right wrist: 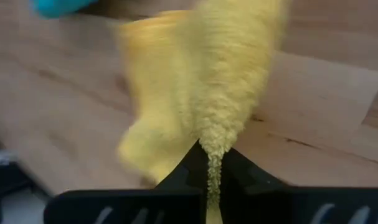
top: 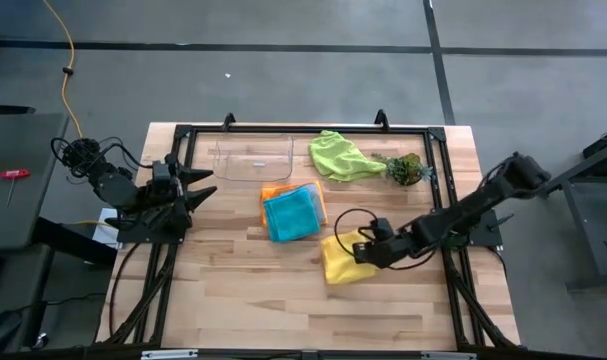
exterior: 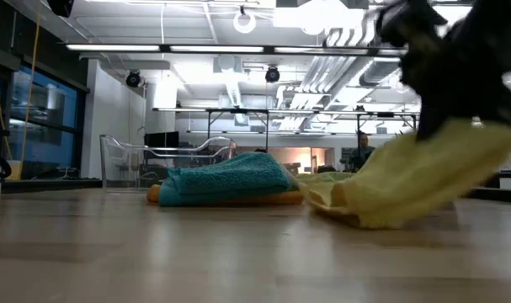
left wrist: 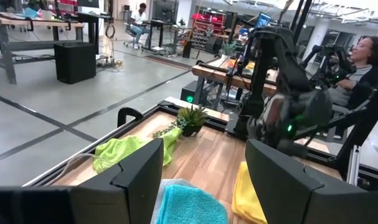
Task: Fold microfiber towels
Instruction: Stack the yellow towel on the blue towel
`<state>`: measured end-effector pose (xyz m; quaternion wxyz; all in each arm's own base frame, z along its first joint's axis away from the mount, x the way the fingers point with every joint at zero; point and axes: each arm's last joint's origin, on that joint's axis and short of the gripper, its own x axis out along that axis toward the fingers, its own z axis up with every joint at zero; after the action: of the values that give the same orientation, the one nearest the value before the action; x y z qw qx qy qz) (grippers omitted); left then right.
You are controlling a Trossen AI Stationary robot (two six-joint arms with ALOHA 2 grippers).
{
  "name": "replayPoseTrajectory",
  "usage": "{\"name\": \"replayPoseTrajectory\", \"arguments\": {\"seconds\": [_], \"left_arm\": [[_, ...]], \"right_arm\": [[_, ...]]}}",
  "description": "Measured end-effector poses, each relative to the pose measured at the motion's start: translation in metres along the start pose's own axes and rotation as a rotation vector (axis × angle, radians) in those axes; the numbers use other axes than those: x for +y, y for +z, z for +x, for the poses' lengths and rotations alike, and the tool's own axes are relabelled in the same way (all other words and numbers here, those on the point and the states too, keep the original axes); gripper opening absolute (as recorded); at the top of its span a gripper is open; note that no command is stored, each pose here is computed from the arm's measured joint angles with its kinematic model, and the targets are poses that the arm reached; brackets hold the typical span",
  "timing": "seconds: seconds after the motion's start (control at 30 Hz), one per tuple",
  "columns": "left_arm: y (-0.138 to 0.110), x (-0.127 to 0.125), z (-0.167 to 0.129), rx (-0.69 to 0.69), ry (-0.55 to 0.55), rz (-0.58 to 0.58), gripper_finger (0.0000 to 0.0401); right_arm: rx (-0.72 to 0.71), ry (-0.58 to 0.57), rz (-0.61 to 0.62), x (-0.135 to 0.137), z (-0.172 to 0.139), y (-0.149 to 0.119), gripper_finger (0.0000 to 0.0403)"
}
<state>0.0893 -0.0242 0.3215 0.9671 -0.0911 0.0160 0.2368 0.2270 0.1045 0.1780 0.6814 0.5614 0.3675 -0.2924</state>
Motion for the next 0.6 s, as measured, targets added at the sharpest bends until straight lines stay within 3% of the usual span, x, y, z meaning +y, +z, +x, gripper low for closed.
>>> {"name": "replayPoseTrajectory", "arguments": {"seconds": [0.33,0.47,0.6], "left_arm": [[0.001,0.001,0.000,-0.012,0.029,-0.005,0.0216],[0.002,0.001,0.000,-0.017,0.028,-0.013,0.0216],[0.003,0.000,0.000,-0.024,0.026,-0.025,0.0216]], "right_arm": [[-0.056,0.036,-0.233,0.078,-0.075,0.034,0.0001],[-0.097,0.106,-0.321,0.111,-0.080,0.054,0.0000],[-0.085,0.166,-0.410,0.138,-0.064,0.076,0.0000]]}}
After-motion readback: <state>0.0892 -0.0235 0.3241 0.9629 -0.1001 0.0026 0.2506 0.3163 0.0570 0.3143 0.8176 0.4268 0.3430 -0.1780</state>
